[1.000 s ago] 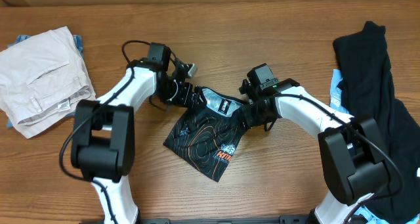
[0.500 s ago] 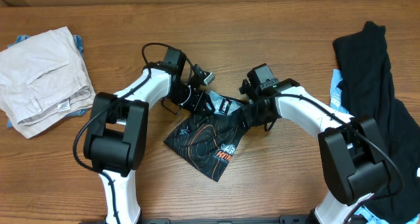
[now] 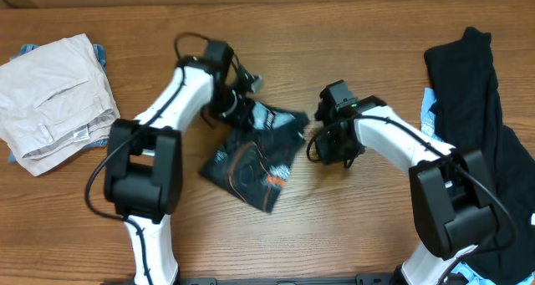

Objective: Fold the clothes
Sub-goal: 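Carry the bundle to the upper-left beside the beige pile with the left gripper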

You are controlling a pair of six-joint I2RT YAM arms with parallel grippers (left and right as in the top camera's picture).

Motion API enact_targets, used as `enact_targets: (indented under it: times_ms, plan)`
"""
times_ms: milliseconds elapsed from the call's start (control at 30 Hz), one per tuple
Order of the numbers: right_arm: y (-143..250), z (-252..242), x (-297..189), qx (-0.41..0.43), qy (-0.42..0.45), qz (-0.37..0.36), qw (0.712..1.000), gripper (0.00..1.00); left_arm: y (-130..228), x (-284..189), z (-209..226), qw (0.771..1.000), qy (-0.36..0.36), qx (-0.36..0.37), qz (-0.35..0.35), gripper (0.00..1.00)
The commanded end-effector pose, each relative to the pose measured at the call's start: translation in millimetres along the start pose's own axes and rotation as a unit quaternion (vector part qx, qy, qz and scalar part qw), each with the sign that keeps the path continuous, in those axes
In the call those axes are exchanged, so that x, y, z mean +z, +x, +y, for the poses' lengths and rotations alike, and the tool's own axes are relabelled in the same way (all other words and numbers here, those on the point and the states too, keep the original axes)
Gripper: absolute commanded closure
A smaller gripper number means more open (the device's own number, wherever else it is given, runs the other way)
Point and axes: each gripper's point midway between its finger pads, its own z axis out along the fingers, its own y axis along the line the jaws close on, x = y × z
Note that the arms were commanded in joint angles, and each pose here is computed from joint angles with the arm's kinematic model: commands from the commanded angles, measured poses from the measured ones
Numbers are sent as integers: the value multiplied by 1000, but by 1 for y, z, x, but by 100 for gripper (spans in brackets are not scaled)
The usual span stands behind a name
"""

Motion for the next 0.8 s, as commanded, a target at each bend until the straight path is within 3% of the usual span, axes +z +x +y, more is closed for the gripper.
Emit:
enact_targets:
  times_ms: [0,233,433,767]
  plan:
    - [-30,-10,-38,26,7,-62,998,62,-28,-86,27,989,-116,-32,-83,96]
    - [-37,-27,-79,49,8,-107,993,62,-18,-173,47,964,-213,-57,-147,96]
    - [-30,-37,-87,62,12,-103,993,61,-3,-237,64,941,-251,-87,-208,96]
    - [-23,-42,-86,67,22,-91,993,61,29,-304,142,895,-302,-177,-276,96]
